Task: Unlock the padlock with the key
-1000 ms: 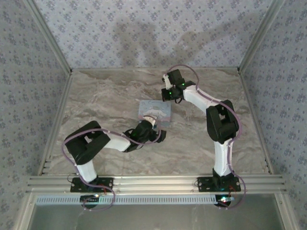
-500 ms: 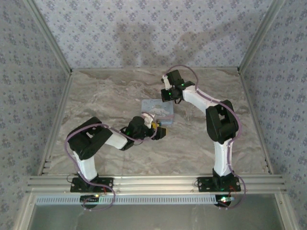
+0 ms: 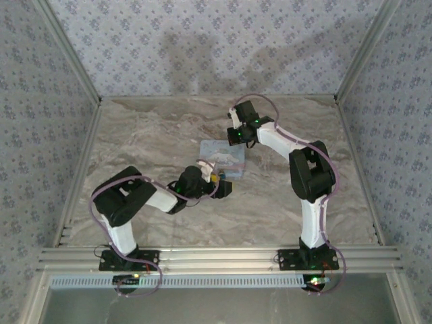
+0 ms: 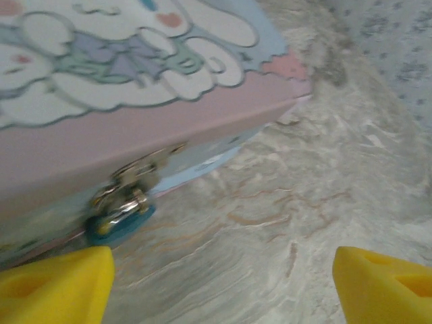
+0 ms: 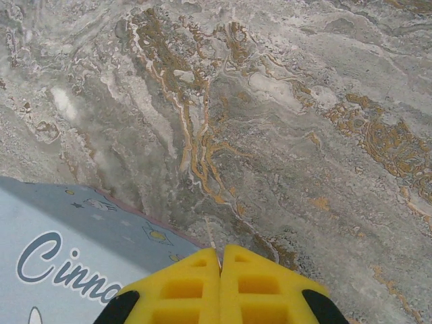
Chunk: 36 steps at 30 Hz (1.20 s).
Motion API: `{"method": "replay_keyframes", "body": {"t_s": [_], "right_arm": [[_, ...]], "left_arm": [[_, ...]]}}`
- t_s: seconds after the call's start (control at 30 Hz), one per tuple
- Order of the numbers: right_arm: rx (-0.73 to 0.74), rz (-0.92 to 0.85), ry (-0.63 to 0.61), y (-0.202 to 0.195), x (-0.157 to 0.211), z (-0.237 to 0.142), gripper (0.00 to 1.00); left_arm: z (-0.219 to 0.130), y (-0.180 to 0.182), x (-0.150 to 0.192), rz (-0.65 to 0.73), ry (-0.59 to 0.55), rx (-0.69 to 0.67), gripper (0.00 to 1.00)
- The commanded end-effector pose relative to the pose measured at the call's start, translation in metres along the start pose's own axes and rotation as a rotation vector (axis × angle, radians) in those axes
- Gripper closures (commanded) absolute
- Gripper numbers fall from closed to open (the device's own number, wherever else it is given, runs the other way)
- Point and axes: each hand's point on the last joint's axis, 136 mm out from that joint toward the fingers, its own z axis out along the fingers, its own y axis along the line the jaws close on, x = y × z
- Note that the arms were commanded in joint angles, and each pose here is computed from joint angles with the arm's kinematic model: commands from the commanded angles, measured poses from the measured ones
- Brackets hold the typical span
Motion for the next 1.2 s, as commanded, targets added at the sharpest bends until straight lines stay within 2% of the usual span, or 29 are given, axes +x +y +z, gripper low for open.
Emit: {"method": "replay_keyframes", "body": {"t_s": [0.0,0.13,0.4,0.63,0.9,1.17], "right_arm": [[0.019,-0.019,0.045,-0.001,0.014,0.005,1.00],[0.015,-0.020,0.044,0.001,0.015,0.005,1.00],[0.011,-0.018,0.044,0.002,0.017,0.007,1.00],[0.007,-0.015,0.049,0.001,0.021,0.009,1.00],[0.006,-0.013,0.052,0.001,0.024,0.009,1.00],[0.008,-0.006,0.057,0.000,0.029,0.012,1.00]], "left_arm": [[-0.009,0.012,-0.004,0.109,-0.018,-0.164,0.12],[-0.006,0.018,-0.004,0.165,-0.030,-0.239,0.09],[0.018,0.013,0.003,0.201,-0.019,-0.247,0.08],[0.037,-0.005,0.002,0.211,-0.014,-0.141,0.12],[0.034,-0.027,-0.008,0.177,-0.058,0.044,0.24],[0.033,-0.034,-0.017,0.092,-0.072,0.144,0.24]]}}
